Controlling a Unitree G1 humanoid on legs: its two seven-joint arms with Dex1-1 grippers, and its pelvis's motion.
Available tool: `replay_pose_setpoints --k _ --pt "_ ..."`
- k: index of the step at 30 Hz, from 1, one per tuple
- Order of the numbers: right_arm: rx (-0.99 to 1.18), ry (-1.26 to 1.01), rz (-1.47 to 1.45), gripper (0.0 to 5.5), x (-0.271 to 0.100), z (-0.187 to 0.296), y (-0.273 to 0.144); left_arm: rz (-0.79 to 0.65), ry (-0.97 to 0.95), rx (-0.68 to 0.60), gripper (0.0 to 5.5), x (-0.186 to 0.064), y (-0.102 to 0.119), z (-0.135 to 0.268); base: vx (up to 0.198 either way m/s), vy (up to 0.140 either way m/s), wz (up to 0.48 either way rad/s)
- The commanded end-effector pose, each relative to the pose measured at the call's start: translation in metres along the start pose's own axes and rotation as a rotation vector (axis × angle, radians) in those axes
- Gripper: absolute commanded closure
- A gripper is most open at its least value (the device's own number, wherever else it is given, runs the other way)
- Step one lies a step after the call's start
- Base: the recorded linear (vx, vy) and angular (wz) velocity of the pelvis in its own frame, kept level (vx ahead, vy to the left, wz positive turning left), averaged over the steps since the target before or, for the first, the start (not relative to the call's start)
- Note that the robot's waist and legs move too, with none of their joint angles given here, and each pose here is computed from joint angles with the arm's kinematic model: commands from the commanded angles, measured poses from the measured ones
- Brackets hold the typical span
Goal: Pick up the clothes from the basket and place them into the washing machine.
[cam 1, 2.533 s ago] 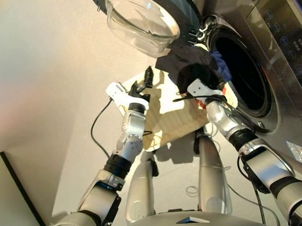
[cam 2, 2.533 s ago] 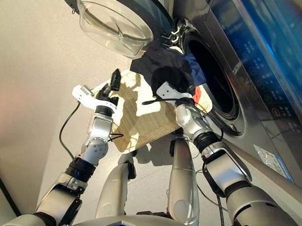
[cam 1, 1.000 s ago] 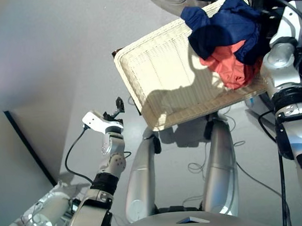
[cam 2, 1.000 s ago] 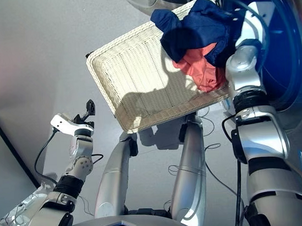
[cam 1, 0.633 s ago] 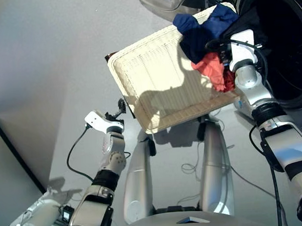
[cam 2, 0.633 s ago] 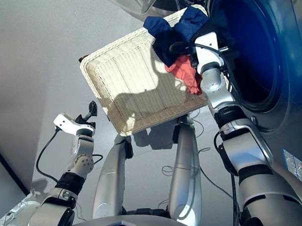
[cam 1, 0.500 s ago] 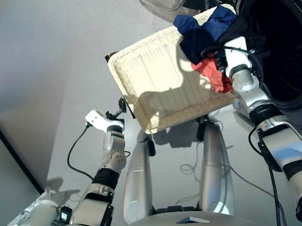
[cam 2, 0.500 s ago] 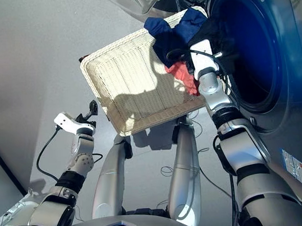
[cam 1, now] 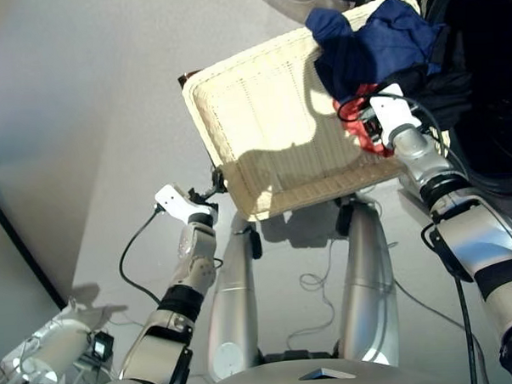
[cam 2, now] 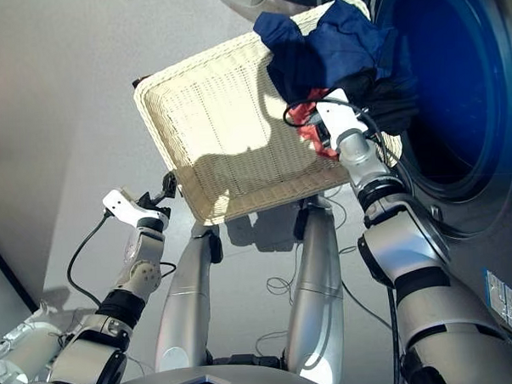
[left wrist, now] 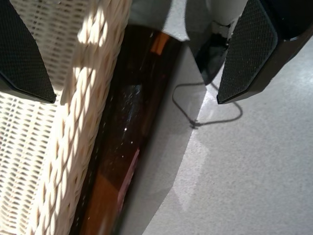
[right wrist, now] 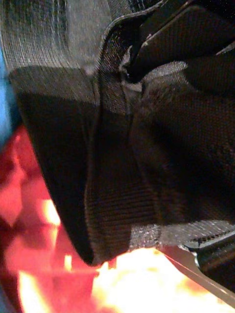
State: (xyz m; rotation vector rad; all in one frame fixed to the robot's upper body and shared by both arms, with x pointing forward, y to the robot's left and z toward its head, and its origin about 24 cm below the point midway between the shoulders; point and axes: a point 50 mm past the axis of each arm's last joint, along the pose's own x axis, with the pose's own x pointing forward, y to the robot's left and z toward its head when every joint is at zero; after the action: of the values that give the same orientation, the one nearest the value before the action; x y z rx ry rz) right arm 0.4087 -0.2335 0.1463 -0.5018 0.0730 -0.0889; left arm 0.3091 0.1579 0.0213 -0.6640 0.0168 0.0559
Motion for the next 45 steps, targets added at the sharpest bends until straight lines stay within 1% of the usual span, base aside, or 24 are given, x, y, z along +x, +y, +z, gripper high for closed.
replay_pose_setpoints --k 1,2,9,12,14,17,19,21,22,25,28,31,33,35,36,37,38,40,41,43,44,45 --pt "0.101 -0.102 -0.128 3.28 0.007 0.049 -0.039 -0.024 -0.091 0.071 0.00 0.004 0.005 0.029 0.000 0.000 0.000" --pt "0.113 -0.100 -0.133 5.50 0.007 0.049 -0.039 -0.027 -0.093 0.074 0.00 0.005 0.004 0.029 0.000 0.000 0.000" --pt "0.102 -0.111 -0.168 5.50 0.007 0.053 -0.040 -0.025 -0.115 0.088 0.00 0.004 0.006 0.036 -0.042 0.003 -0.008" --pt "0.016 -0.115 -0.241 5.50 0.006 0.059 -0.051 -0.014 -0.127 0.097 0.00 0.004 0.008 0.038 0.000 0.000 0.000" --pt "-0.004 -0.130 -0.353 5.50 0.003 0.067 -0.069 -0.001 -0.140 0.101 0.00 0.004 0.009 0.041 0.000 0.000 0.000" --pt "0.019 -0.142 -0.520 5.50 -0.005 0.066 -0.100 0.021 -0.153 0.108 0.00 0.003 0.011 0.042 0.000 0.000 0.000" --pt "-0.002 -0.187 -0.607 5.50 -0.011 0.076 -0.114 0.028 -0.163 0.114 0.00 0.002 0.011 0.043 0.000 0.026 -0.030" --pt "-0.025 -0.212 -0.728 5.50 -0.022 0.076 -0.139 0.037 -0.172 0.118 0.00 0.001 0.012 0.043 0.002 0.057 -0.068" --pt "-0.025 -0.248 -0.803 5.50 -0.030 0.085 -0.155 0.041 -0.174 0.119 0.00 0.000 0.012 0.043 0.002 0.066 -0.036" --pt "-0.049 -0.273 -0.950 5.50 -0.046 0.089 -0.182 0.048 -0.174 0.102 0.00 -0.002 0.012 0.040 0.012 0.058 -0.058" --pt "0.036 -0.300 -1.118 5.50 -0.064 0.087 -0.204 0.066 -0.176 0.083 0.00 -0.003 0.014 0.037 0.022 0.059 -0.087" --pt "0.201 -0.345 -1.295 5.50 -0.081 0.086 -0.216 0.090 -0.178 0.053 0.00 -0.004 0.013 0.033 0.010 0.017 -0.016" --pt "0.298 -0.383 -1.330 5.50 -0.081 0.087 -0.206 0.109 -0.175 0.028 0.00 -0.005 0.013 0.030 0.000 0.000 0.000" --pt "0.325 -0.372 -1.326 5.50 -0.075 0.083 -0.191 0.120 -0.165 0.021 0.00 -0.007 0.013 0.026 0.000 0.000 0.000" --pt "0.347 -0.373 -1.261 3.00 -0.069 0.081 -0.183 0.125 -0.161 0.019 0.00 -0.007 0.014 0.025 0.000 0.000 0.000" --pt "0.361 -0.380 -1.216 0.00 -0.065 0.083 -0.177 0.127 -0.160 0.014 0.00 -0.007 0.014 0.025 0.000 0.000 0.000" --pt "0.370 -0.398 -1.142 0.00 -0.057 0.089 -0.163 0.124 -0.159 0.010 0.00 -0.007 0.013 0.025 0.000 0.000 0.000" --pt "0.259 -0.418 -0.939 0.00 -0.044 0.089 -0.141 0.119 -0.157 0.012 0.00 -0.006 0.015 0.026 0.000 0.000 0.000" --pt "0.252 -0.435 -0.889 0.00 -0.041 0.092 -0.134 0.113 -0.156 0.014 0.00 -0.006 0.015 0.027 0.000 0.000 0.000" --pt "0.079 -0.450 -0.731 0.00 -0.033 0.092 -0.117 0.104 -0.151 0.027 0.00 -0.008 0.019 0.029 0.000 0.000 0.000" --pt "0.080 -0.447 -0.685 0.00 -0.031 0.091 -0.113 0.096 -0.146 0.034 0.00 -0.009 0.021 0.029 0.000 0.000 0.000" --pt "0.007 -0.442 -0.633 0.00 -0.028 0.092 -0.107 0.095 -0.143 0.039 0.00 -0.010 0.023 0.030 0.000 0.000 0.000"
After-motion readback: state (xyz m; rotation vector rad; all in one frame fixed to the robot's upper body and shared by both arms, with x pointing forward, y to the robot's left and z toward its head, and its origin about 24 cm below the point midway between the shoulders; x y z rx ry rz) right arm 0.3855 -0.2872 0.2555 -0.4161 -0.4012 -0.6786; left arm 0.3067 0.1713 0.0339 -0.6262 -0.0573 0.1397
